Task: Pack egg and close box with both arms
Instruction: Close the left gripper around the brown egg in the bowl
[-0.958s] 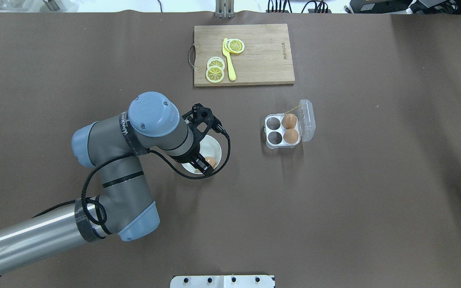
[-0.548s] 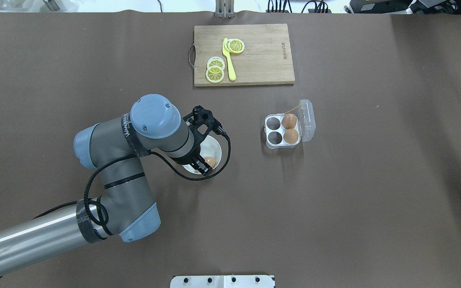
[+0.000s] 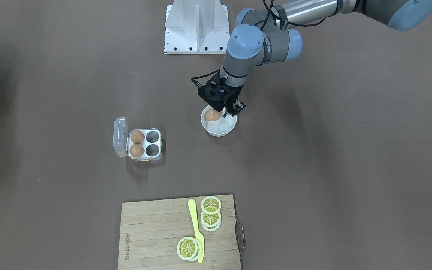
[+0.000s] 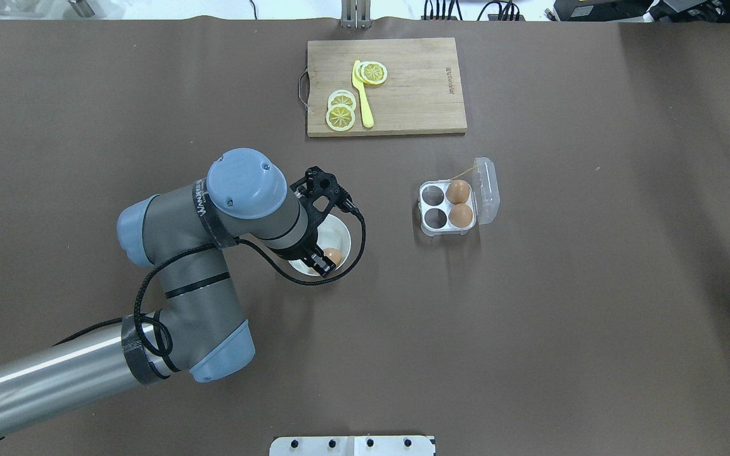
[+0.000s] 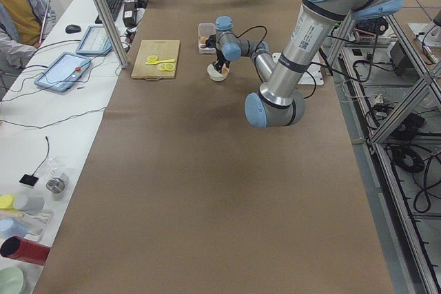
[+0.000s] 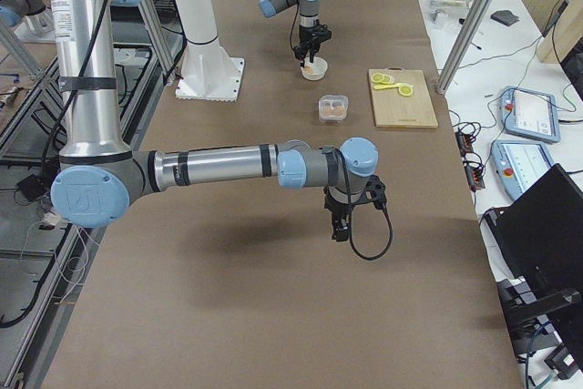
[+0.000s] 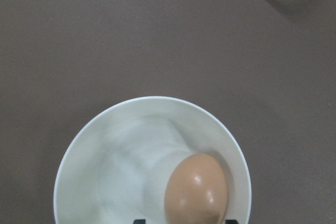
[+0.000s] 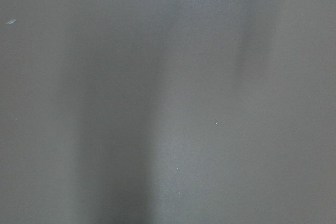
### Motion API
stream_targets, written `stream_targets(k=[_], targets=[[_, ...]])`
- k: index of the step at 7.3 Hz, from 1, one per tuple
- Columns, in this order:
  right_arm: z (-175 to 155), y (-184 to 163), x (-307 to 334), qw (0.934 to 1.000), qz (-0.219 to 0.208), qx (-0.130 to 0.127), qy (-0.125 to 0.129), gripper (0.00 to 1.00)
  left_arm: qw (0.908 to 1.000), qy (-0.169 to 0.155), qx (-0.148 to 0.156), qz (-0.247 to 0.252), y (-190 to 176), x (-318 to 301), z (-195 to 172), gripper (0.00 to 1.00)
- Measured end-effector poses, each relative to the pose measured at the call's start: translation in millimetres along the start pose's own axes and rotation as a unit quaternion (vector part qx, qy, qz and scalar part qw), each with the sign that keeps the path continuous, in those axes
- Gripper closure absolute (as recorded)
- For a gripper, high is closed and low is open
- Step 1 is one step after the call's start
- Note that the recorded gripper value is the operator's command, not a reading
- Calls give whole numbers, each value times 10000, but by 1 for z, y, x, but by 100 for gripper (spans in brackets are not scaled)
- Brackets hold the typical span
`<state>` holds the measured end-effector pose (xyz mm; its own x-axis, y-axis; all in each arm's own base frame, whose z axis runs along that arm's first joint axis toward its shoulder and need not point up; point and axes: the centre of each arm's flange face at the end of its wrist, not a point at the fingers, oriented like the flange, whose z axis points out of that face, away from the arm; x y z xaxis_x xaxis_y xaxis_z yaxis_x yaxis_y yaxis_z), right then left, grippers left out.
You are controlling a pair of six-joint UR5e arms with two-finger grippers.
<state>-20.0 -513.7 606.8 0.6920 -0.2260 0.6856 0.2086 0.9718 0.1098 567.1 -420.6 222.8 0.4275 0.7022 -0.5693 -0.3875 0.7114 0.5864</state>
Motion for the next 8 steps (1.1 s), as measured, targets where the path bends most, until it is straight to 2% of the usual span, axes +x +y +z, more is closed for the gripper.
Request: stream_targets(k=[3, 4, 8], targets=[[1, 1, 0, 10000, 8, -7, -13, 0, 10000, 14, 45, 10, -10, 4, 2, 42], [1, 1, 0, 10000, 11, -10, -29, 0, 10000, -19, 63, 13, -13, 5, 3, 45], [2, 1, 0, 9999, 18, -12, -104, 0, 9997, -204, 140, -5, -15, 0, 7, 46]])
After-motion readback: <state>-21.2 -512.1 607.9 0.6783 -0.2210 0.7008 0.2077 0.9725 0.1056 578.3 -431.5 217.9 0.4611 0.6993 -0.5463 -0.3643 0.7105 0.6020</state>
